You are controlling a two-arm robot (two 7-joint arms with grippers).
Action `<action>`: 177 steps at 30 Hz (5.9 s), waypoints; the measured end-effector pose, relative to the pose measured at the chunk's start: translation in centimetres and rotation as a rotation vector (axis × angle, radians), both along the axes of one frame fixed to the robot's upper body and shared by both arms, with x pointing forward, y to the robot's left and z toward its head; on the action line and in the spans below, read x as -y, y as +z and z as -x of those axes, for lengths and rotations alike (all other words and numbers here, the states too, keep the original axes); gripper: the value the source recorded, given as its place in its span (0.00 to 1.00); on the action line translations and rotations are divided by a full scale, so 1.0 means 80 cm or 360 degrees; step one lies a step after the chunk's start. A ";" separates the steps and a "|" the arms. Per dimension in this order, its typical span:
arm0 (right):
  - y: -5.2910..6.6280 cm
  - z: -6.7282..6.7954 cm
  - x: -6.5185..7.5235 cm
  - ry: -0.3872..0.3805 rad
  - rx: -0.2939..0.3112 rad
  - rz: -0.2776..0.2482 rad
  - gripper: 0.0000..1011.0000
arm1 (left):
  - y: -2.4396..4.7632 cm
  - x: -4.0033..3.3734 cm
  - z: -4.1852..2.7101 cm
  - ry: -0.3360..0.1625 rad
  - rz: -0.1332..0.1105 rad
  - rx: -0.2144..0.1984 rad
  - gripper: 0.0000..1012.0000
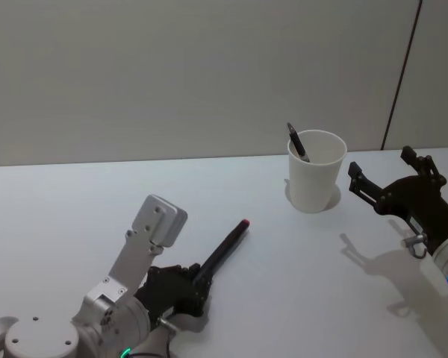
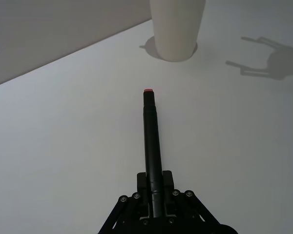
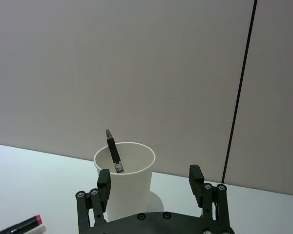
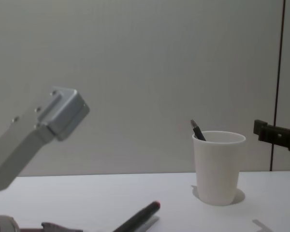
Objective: Place the pen into the pen holder.
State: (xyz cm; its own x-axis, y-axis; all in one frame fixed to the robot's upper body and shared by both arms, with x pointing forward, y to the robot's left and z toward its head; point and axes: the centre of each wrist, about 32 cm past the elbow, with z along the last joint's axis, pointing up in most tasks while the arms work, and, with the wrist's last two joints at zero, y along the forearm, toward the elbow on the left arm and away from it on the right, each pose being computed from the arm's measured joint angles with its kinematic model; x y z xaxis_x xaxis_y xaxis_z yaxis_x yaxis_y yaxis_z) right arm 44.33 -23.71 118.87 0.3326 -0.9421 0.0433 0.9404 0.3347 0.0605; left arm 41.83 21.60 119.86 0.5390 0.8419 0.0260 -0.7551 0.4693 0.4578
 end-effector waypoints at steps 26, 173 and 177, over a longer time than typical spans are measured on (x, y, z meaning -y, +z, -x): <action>0.000 0.000 0.000 0.0000 0.0000 0.0000 0.99 | 0.0064 -0.0072 -0.0122 -0.0014 0.0396 0.0476 0.17; 0.033 0.029 0.028 0.0512 -0.0463 -0.1083 0.99 | 0.0253 0.0407 -0.0700 -0.0694 0.0367 0.0769 0.17; 0.034 0.027 0.022 0.0527 -0.0482 -0.1125 0.99 | 0.0252 0.0407 -0.0700 -0.0694 0.0367 0.0769 0.17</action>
